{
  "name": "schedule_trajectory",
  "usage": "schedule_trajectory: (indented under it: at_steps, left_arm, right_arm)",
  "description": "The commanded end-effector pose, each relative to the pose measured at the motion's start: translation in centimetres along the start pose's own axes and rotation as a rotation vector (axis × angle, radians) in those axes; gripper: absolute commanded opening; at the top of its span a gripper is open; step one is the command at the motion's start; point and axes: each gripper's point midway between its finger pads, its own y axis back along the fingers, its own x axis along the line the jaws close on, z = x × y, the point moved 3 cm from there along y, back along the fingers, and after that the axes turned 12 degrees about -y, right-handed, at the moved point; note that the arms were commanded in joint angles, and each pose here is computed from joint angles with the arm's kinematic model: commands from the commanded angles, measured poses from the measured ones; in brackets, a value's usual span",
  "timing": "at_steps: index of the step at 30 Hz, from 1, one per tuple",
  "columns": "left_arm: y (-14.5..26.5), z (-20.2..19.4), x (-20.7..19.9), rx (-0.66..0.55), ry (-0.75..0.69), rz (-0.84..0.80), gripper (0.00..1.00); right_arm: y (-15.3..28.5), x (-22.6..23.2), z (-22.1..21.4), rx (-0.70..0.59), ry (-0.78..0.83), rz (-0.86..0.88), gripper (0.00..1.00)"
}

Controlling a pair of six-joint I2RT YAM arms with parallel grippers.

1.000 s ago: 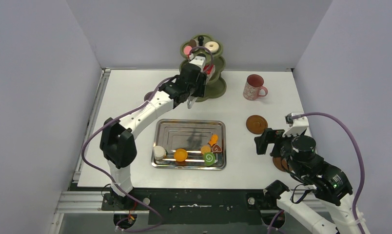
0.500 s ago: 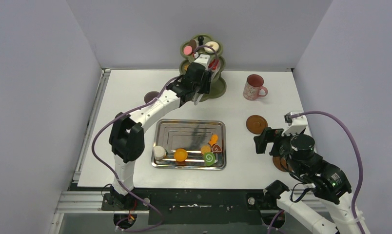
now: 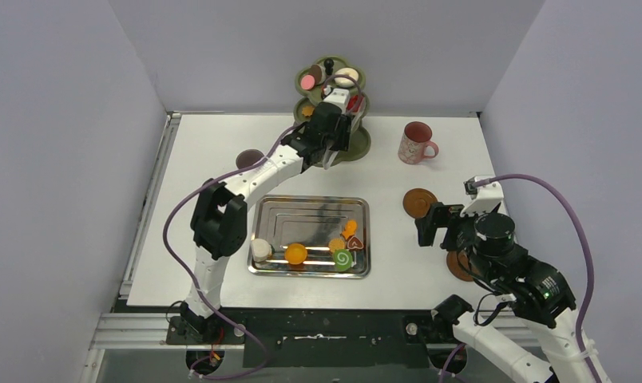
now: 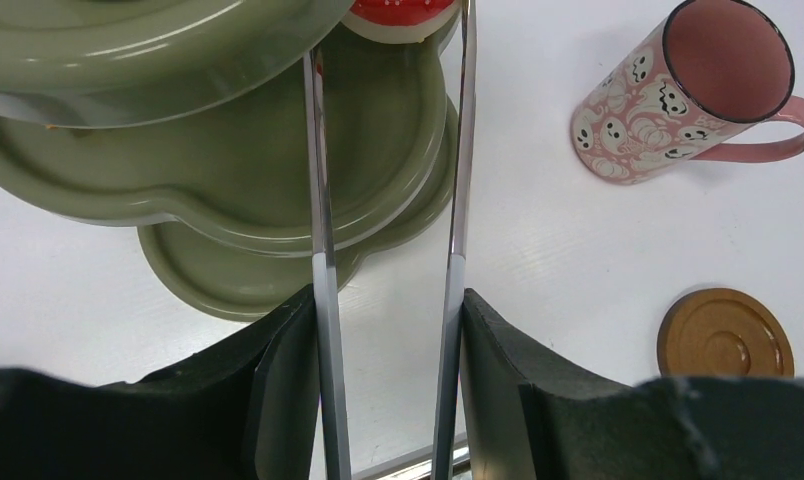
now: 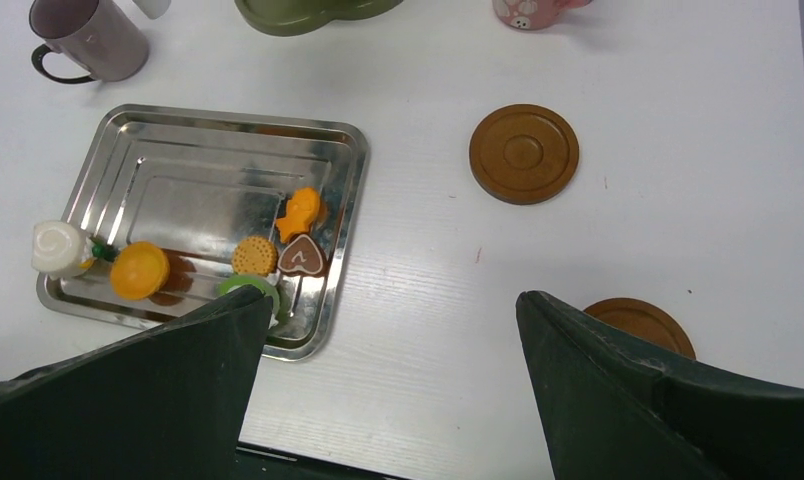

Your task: Serve the afternoon tea

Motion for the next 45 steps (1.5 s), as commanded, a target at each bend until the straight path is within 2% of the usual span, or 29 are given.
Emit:
schedule_trajectory:
  at_steps: [1, 6, 11, 21, 33, 45]
  left_arm:
    - [0.9, 5.1, 0.5, -0.140, 0.013, 0.004, 0.46]
    - [1.6, 4.8, 0.9, -0.121, 0.001, 0.001, 0.52]
    - [2.8, 5.1, 1.2, -0.128, -0.020, -0.002, 0.54]
    - [5.9, 5.0, 0.8, -0.126, -0.022, -0.074, 0.51]
    - [10.8, 2.1, 0.6, -0.044, 0.011, -0.157, 0.49]
    - [17.0, -3.0, 2.1, 0.110, 0.017, -0.150, 0.45]
  right_arm:
    - [0.6, 0.2, 2.4, -0.067, 0.019, -0.018, 1.00]
    - [0.8, 0.0, 2.4, -0.072, 0.018, -0.021, 1.00]
    - [0.9, 0.0, 2.4, -0.075, 0.008, -0.019, 1.00]
    - [0.4, -1.1, 1.8, -0.079, 0.029, -0.074, 1.00]
    - [-0.9, -0.6, 0.7, -0.038, 0.039, -0.058, 1.00]
    - [-2.0, -0.7, -0.6, -0.010, 0.025, -0.057, 1.00]
